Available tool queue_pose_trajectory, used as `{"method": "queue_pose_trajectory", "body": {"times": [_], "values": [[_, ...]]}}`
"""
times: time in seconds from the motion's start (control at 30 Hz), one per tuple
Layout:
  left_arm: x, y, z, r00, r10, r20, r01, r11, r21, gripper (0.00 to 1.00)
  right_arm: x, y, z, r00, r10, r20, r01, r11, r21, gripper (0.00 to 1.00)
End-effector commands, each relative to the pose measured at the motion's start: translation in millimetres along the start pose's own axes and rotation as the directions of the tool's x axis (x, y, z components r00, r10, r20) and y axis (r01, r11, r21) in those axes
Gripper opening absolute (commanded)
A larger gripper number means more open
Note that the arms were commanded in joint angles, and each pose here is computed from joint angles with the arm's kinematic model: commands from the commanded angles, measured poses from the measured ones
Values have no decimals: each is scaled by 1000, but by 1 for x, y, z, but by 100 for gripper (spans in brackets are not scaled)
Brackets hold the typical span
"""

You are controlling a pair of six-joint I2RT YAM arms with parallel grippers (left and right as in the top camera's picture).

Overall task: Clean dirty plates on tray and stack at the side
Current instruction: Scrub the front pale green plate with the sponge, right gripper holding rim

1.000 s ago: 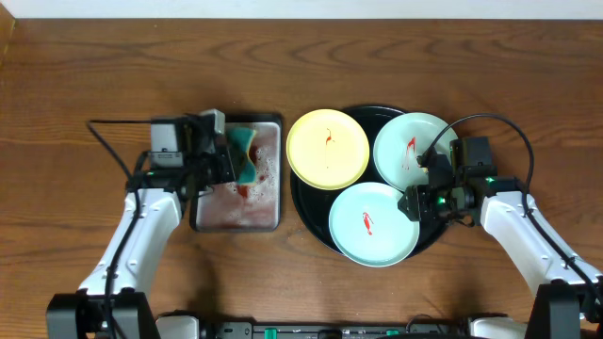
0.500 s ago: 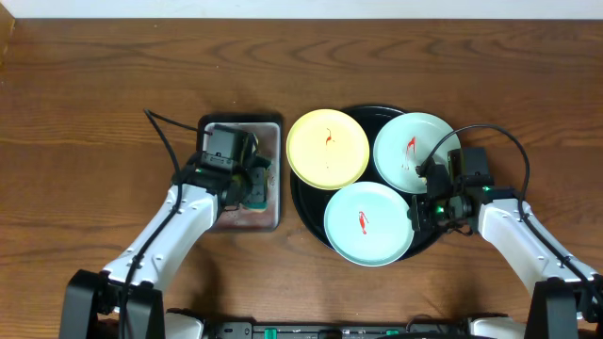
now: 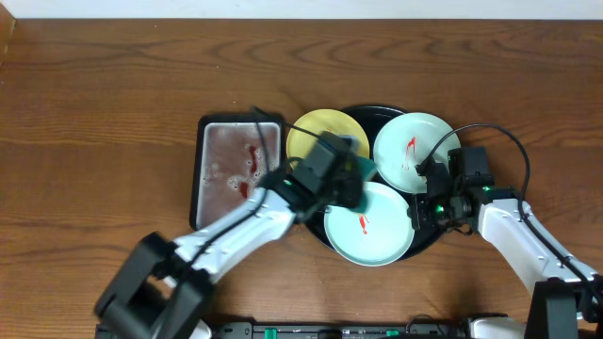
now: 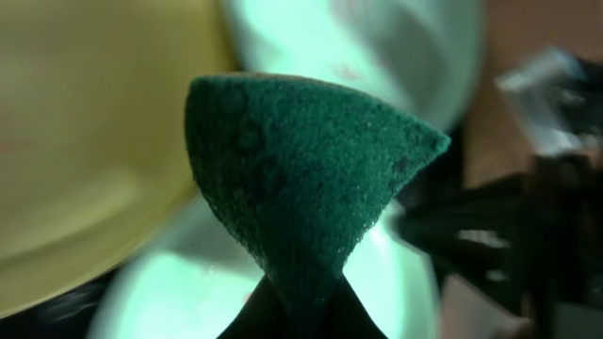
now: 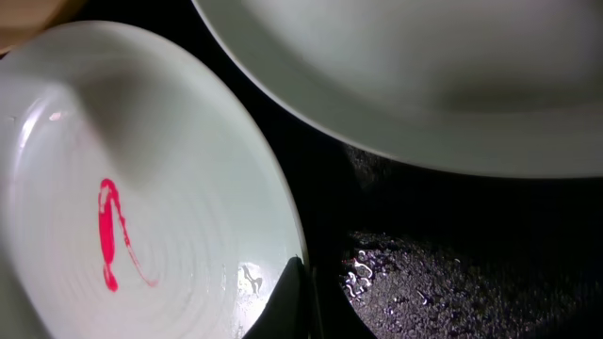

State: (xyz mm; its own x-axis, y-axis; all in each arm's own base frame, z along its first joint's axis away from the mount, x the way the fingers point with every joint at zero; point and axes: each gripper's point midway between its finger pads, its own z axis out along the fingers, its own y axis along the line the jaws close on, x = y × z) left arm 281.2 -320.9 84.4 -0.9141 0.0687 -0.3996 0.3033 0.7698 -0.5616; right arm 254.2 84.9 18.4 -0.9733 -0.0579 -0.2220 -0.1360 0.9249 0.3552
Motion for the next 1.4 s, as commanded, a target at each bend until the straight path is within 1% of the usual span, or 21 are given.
{"method": "queue_pose_trajectory", "body": {"times": [0.0, 0.13, 0.2, 0.3, 0.4, 0.43, 0.53, 0.73, 0.8, 0.87, 1.0, 1.07, 1.17, 1.23, 1.37], "values": [[24, -32, 25, 997, -13, -75, 20, 996, 85, 7, 1, 1, 1, 1000, -2, -3, 2, 1000, -6, 1], [45, -18, 45, 991, -17, -135, 23, 999, 38, 7, 1, 1, 1, 1000, -2, -3, 2, 1000, -6, 1], [49, 11, 44, 989, -47, -141, 36, 996, -84, 7, 1, 1, 1, 1000, -1, -4, 1, 1000, -6, 1], [40, 31, 33, 992, -41, -119, 22, 987, -157, 7, 1, 1, 1, 1000, -2, -3, 2, 1000, -6, 1], [26, 34, 19, 995, -48, -83, 35, 986, -161, 7, 1, 1, 1, 1000, -2, -3, 1, 1000, -6, 1], [16, 30, 10, 998, -46, -52, 38, 989, -145, 7, 1, 1, 1, 1000, -2, -3, 1, 1000, -6, 1], [4, 14, -4, 1000, -25, -4, 24, 994, -106, 7, 1, 1, 1, 1000, -1, -4, 1, 1000, -6, 1], [17, -20, 13, 998, 55, -9, -55, 998, -29, 7, 1, 1, 1, 1000, -2, -4, 1, 1000, -7, 1], [21, -17, 26, 997, 74, 4, -74, 996, -59, 8, 1, 1, 1, 1000, 1, -4, -1, 1000, -7, 1], [24, 8, 40, 997, 72, 11, -69, 984, -166, 8, 2, 1, 1, 1000, 7, -7, -7, 1000, -6, 1], [26, 27, 46, 998, 57, -14, -59, 977, -205, 8, 2, 1, 1, 1000, 7, -7, -7, 1000, -6, 1], [27, 33, 41, 994, 103, -37, -109, 969, -220, 8, 2, 1, 1, 1000, 7, -7, -8, 1000, -6, 1], [27, 29, 25, 994, 101, -46, -109, 968, -227, 7, 3, 1, 1, 1000, 8, -10, -8, 1000, -6, 1], [22, 20, 11, 994, 107, -27, -111, 970, -215, 7, 3, 1, 1, 1000, 9, -12, -9, 1000, -6, 1], [-4, -3, -1, 984, 158, 84, -143, 977, -155, 8, 3, 1, 1, 1000, 9, -12, -9, 1000, -6, 1]]}}
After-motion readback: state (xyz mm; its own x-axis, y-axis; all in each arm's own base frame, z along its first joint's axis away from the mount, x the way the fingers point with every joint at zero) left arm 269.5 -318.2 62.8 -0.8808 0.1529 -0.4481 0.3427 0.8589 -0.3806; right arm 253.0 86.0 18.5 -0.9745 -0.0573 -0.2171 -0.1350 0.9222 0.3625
